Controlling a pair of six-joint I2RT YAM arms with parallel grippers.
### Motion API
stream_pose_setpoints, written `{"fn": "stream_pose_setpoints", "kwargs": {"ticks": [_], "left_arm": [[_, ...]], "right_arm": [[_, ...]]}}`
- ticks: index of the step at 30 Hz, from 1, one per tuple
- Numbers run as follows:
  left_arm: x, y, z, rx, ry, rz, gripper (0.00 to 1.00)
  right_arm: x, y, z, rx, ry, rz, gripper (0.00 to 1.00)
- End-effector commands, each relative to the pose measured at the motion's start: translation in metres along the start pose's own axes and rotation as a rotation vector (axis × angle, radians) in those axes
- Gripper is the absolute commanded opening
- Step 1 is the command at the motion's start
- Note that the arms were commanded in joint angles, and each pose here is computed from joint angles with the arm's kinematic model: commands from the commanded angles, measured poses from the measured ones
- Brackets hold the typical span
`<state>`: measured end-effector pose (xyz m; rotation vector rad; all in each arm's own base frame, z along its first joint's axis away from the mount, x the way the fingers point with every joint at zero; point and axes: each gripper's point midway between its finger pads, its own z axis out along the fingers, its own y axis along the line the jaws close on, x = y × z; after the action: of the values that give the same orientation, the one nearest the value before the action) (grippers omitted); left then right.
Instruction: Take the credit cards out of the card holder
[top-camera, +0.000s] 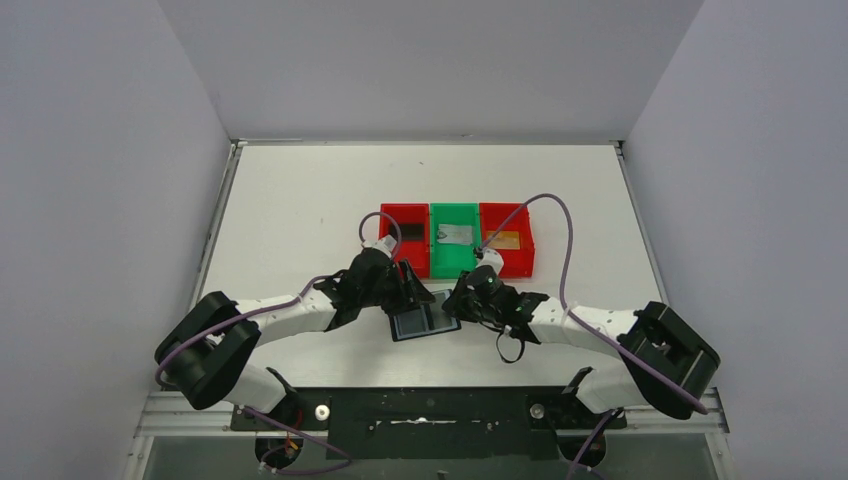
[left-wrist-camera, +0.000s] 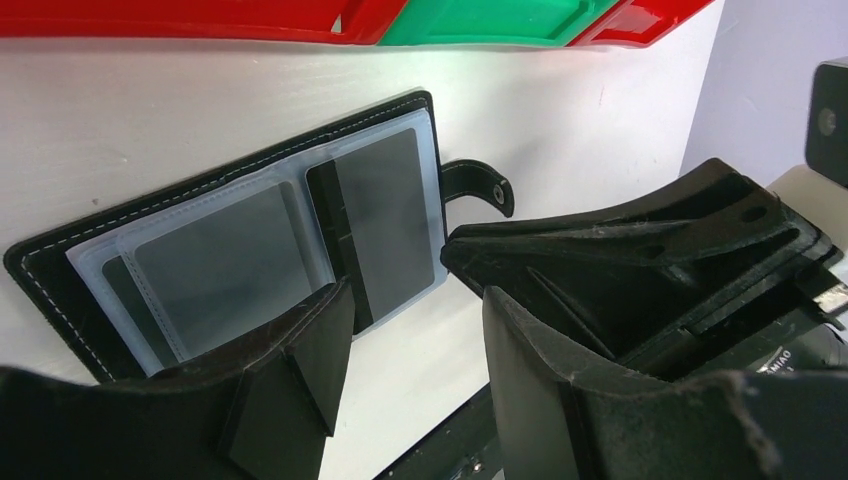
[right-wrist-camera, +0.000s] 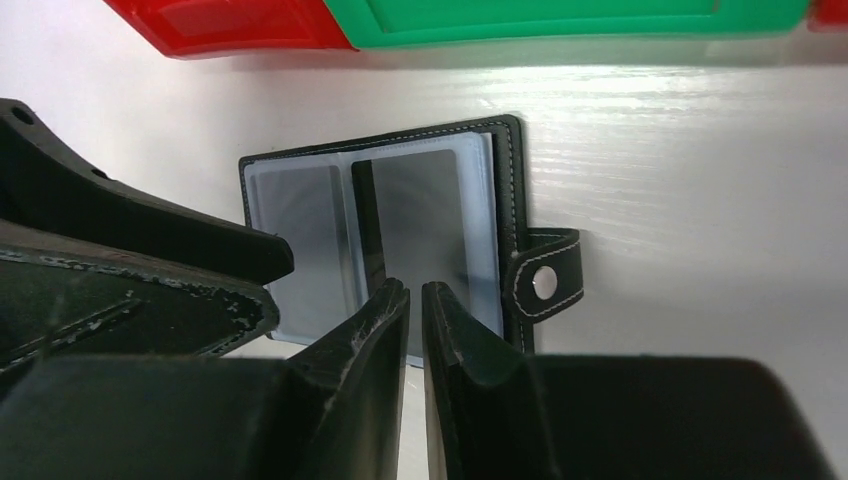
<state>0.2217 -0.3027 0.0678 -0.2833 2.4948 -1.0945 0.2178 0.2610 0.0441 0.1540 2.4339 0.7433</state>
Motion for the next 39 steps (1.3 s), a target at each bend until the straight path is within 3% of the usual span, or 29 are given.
{"fn": "stream_pose_setpoints", "kwargs": {"ticks": [1,6,33,39], "left_arm": [[-0.008,-0.01,0.001,0.017,-0.025,0.0,0.5],[-0.008,-0.008,-0.001,0.017,-0.035,-0.005,0.5],[0.003,-0.017,0.013,0.051,0.034,0.004,0.51],[0.005,-0.005,0.018,-0.006,0.032,-0.012,0.51]], "right_arm": [[-0.018,0.025,-0.002,-0.029,-0.066,-0.058,0.14],[-0.026,0.04,-0.013,-0.031,-0.104,-0.11,0.19],[0.009,-0.025,0.015,0.177,0.034,-0.036,0.15],[0.015,-0.035,0.016,0.216,0.051,-0.013,0.14]]}}
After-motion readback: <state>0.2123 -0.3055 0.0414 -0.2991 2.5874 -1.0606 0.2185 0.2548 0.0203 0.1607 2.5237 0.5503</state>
